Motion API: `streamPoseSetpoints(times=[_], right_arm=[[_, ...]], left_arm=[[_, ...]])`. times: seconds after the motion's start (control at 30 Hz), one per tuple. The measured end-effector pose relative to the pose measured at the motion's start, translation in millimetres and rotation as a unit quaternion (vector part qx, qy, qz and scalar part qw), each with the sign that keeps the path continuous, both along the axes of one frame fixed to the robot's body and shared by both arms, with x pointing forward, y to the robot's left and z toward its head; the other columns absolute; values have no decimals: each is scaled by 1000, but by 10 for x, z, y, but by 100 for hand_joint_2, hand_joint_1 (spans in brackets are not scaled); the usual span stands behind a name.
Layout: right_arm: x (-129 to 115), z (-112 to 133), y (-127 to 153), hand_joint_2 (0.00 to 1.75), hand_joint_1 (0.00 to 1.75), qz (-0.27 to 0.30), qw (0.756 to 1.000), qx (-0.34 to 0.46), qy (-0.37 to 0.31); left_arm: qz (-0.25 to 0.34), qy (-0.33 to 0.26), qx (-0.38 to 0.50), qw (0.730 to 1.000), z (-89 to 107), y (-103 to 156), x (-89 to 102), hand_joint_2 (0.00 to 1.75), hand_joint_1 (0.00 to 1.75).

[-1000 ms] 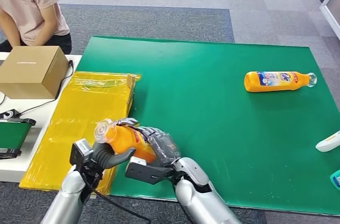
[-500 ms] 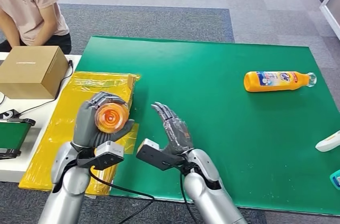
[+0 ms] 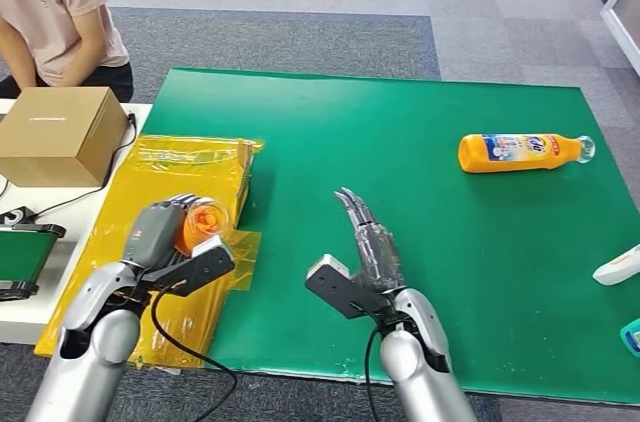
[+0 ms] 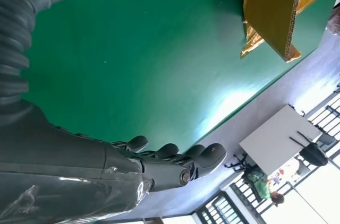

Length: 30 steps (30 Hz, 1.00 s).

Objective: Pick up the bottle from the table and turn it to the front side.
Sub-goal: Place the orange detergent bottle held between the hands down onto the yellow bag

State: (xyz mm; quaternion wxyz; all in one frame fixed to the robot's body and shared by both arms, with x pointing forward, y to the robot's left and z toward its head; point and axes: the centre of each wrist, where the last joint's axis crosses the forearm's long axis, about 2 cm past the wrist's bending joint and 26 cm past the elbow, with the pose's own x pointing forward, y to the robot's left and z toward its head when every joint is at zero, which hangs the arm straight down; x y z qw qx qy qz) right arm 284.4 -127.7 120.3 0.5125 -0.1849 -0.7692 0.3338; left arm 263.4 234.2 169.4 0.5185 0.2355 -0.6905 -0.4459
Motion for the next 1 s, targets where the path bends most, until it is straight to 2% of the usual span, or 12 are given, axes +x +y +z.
streamPoseSetpoints(times=[0.23, 0.4, 0.53, 0.67, 1.0], right_arm=[[1, -40, -31, 175, 0, 13, 1000, 4, 4], [-3, -92, -24, 175, 0, 22, 1000, 8, 8], [-5, -143, 13, 175, 0, 34, 999, 11, 13], [5, -174, 52, 175, 0, 44, 999, 13, 16], [30, -183, 113, 175, 0, 55, 998, 12, 19]], left_arm=[[33, 54, 46, 997, -204, 256, 284, 175, 175], [-7, 62, 64, 996, -393, 345, 395, 175, 175], [-48, 75, 75, 993, -593, 486, 380, 175, 175], [-70, 102, 76, 989, -782, 670, 283, 175, 175], [-77, 121, 102, 984, -863, 876, 229, 175, 175]])
